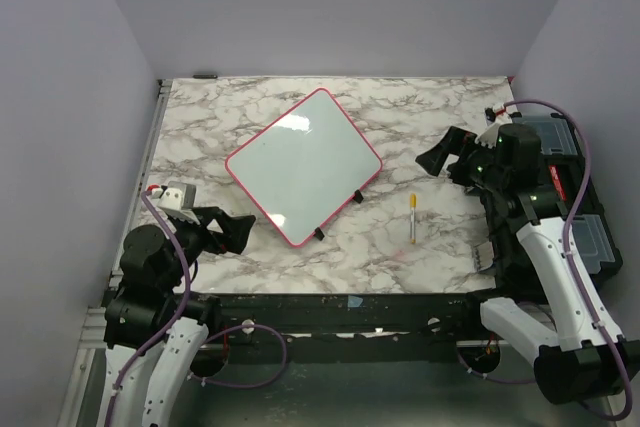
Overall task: Write a sentence on the whiteboard
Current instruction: Open the whiteboard marker at the center of the board.
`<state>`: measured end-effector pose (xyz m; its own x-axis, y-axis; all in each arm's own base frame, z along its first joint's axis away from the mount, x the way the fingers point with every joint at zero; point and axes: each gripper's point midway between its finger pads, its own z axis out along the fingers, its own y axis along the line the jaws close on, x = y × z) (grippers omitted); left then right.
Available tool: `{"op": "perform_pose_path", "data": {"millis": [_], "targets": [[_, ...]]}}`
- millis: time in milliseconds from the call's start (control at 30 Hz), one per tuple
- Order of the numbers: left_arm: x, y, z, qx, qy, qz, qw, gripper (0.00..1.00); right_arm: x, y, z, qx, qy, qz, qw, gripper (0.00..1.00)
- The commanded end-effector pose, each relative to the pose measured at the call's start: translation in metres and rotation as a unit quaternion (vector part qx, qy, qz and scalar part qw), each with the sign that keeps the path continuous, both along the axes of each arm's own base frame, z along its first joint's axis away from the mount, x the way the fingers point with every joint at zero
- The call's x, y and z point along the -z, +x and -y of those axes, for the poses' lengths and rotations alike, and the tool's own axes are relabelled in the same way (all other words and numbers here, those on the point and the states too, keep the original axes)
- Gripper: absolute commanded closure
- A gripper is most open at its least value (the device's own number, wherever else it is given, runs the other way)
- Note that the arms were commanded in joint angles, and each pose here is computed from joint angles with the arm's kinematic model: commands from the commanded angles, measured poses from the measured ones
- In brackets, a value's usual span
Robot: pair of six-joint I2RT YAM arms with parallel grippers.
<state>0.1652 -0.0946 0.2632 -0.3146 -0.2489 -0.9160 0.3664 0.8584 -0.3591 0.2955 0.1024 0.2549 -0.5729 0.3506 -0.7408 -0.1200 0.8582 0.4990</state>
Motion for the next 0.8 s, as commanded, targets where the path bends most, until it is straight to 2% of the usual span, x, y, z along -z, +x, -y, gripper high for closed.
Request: {"op": "perform_pose_path", "data": {"millis": [0,200,367,600,767], "targets": [[-0.002,0.002,0.002,0.006,0.002,0.012,1.000,0.01,0.011,-0.014,0.006,0.024,0.002,-0.034,0.999,0.00],[0.001,0.007,0.000,0.001,0.004,0.000,1.000,0.02,0.026,-0.018,0.020,0.041,-0.047,-0.095,0.994,0.00],[0.002,0.011,-0.005,-0.016,0.004,-0.004,1.000,0.01,0.043,-0.019,0.015,0.042,-0.031,-0.124,0.991,0.00],[0.011,0.019,-0.006,-0.020,0.009,-0.035,0.999,0.02,0.084,-0.017,0.023,0.087,-0.068,-0.179,0.978,0.00],[0.015,0.023,-0.007,-0.023,0.011,-0.046,0.999,0.02,0.118,-0.019,0.004,0.088,-0.138,-0.202,0.966,0.00]]}}
